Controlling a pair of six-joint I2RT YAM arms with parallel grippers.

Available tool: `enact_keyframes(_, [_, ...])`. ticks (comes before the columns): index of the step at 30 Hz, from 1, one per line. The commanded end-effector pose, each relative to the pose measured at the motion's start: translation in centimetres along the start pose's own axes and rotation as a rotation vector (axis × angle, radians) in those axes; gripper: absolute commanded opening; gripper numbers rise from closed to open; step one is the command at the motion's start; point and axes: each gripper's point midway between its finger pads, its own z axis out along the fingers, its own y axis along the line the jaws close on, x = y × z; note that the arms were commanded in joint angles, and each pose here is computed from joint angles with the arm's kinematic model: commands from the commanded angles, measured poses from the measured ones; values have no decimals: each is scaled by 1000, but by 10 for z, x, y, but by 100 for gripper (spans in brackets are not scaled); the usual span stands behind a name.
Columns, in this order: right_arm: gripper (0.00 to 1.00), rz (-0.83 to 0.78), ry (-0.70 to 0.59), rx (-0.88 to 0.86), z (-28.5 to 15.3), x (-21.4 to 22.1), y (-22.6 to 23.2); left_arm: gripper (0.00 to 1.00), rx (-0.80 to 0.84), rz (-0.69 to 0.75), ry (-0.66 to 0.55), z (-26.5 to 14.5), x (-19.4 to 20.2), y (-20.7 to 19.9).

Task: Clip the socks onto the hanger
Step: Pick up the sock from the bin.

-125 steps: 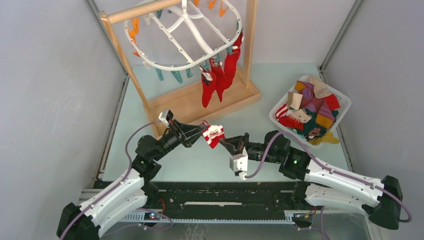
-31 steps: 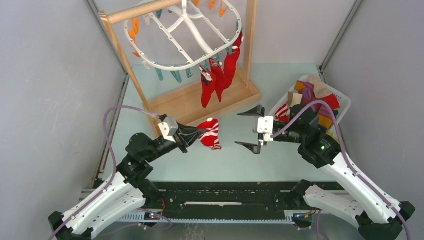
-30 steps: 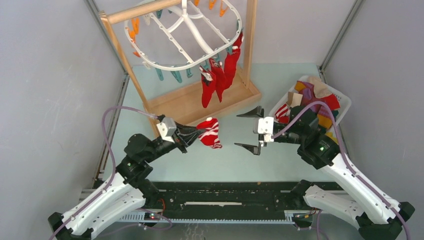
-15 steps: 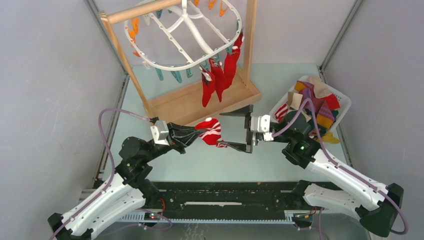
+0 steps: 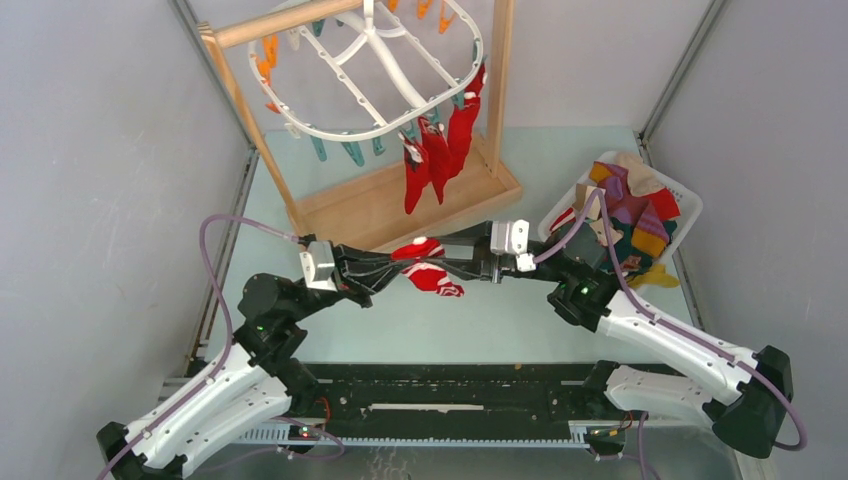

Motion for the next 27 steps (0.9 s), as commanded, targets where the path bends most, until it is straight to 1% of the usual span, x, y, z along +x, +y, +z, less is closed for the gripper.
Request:
enact_keyframes(1, [31, -27, -70, -6, 5, -21, 0, 0, 15, 26, -81, 4, -31, -4])
enact_keyframes(3, [16, -30, -73, -21, 5, -22, 3, 0, 10, 22, -81, 4, -30, -4])
enact_keyframes(5, [4, -33, -68, -32, 6, -21, 5, 2, -19, 16, -76, 3, -28, 1])
enact_keyframes(6, [0, -33, -61, -33, 5, -20, 5, 4, -48, 11, -69, 1, -26, 6])
enact_keyframes(7, [0, -35, -51, -25, 5, -17, 4, 7, -84, 11, -54, -1, -22, 12])
enact_keyframes(8, [0, -35, -36, -15, 4, -13, 2, 18, -144, 13, -40, -4, -18, 22])
enact_keyframes(9, [0, -38, -22, -6, 3, -10, -1, 31, -242, 3, -27, -11, -15, 37])
enact_keyframes(11, [0, -36, 3, 11, -1, -3, -7, 54, -344, -3, -15, -22, -10, 51])
enact_keyframes(12, [0, -40, 14, 14, -3, 1, -8, 67, -397, 7, -28, -29, -11, 59])
enact_keyframes(14, [0, -53, 36, 26, -7, 9, -13, 91, -452, 31, -58, -39, -10, 67])
enact_keyframes(15, [0, -59, 43, 30, -8, 12, -15, 99, -462, 39, -70, -41, -9, 71])
enact_keyframes(18, [0, -63, 63, 45, -11, 23, -21, 100, -429, 68, -85, -40, -4, 77])
enact_keyframes(24, [0, -44, 99, 94, -19, 39, -38, 100, -379, 209, -135, -39, -22, 99])
enact_keyframes(27, [0, -32, 118, 109, -23, 48, -43, 100, -304, 233, -117, -26, -28, 104])
